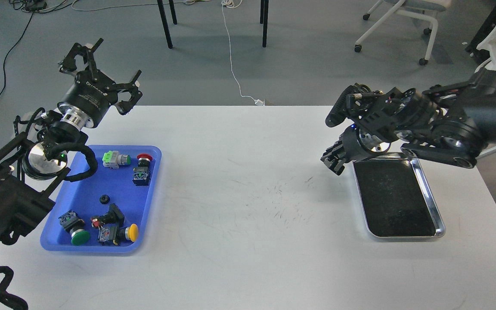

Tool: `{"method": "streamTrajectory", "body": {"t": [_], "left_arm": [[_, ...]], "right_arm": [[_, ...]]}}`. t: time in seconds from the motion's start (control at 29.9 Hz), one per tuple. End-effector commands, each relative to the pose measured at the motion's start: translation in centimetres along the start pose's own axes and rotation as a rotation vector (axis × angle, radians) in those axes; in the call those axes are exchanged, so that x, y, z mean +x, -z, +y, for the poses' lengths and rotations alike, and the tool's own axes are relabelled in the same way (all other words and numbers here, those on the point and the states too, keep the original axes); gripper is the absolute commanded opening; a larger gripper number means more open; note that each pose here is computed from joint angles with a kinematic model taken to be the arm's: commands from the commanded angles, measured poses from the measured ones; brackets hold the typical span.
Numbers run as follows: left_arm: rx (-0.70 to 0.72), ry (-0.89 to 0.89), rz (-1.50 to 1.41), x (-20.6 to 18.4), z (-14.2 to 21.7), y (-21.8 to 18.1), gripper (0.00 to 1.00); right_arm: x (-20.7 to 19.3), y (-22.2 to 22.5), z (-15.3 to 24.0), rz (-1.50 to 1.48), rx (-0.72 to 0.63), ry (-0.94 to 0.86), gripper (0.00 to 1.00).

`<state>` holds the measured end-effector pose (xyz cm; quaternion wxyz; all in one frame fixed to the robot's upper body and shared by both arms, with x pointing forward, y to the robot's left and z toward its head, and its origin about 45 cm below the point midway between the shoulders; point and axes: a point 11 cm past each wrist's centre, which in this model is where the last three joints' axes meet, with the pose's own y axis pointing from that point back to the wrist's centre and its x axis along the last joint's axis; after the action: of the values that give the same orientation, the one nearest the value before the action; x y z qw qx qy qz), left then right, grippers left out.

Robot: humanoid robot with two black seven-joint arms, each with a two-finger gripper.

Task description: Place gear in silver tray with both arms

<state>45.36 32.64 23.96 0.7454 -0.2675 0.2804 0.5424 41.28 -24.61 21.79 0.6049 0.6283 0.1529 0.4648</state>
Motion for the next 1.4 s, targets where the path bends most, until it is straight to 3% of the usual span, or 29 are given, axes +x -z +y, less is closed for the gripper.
{"method": "streamTrajectory", "body": {"t": [0.0,0.27,0.47,0.57,0.74,0.94,1.07,1.24,1.37], "left_arm": [[0.003,0.001,-0.001,0.0,0.0,0.1,0.97],[0.010,0.003,0.002,-0.2,-0.1,0.4,0.97],[0.013,0.006,0.007,-0.3,-0.2,0.6,0.97],[0.016,0.005,0.009,-0.4,-0.3,0.8,0.97],[0.017,0.001,0.008,-0.3,-0.3,0.8,0.97],[0.010,-0.005,-0.007,-0.1,-0.2,0.0,0.98],[0.026,0.002,-0.032,-0.1,0.0,-0.2,0.98],[0.135,0.090,-0.183,-1.4,0.6,0.2,0.98],[0.241,0.154,-0.333,-2.5,1.6,0.7,0.97]], "right_arm": [[-4.3,-1.8,1.7,-0.071,-0.018,0.025,0.15],[-13.5,-1.9,2.3,-0.179,-0.010,0.102,0.15],[-16.5,-0.7,1.5,-0.233,0.017,0.114,0.18],[-16.6,-0.5,1.2,-0.237,0.022,0.111,0.26],[-16.1,-0.2,1.1,-0.237,0.030,0.098,0.55],[-15.8,-1.1,1.9,-0.254,0.013,0.072,0.63],[-13.1,-1.6,2.4,-0.277,0.012,-0.022,0.69],[-5.3,-3.8,4.7,-0.369,0.000,-0.314,0.95],[-0.9,-3.4,5.4,-0.593,0.115,-0.517,0.97]]}}
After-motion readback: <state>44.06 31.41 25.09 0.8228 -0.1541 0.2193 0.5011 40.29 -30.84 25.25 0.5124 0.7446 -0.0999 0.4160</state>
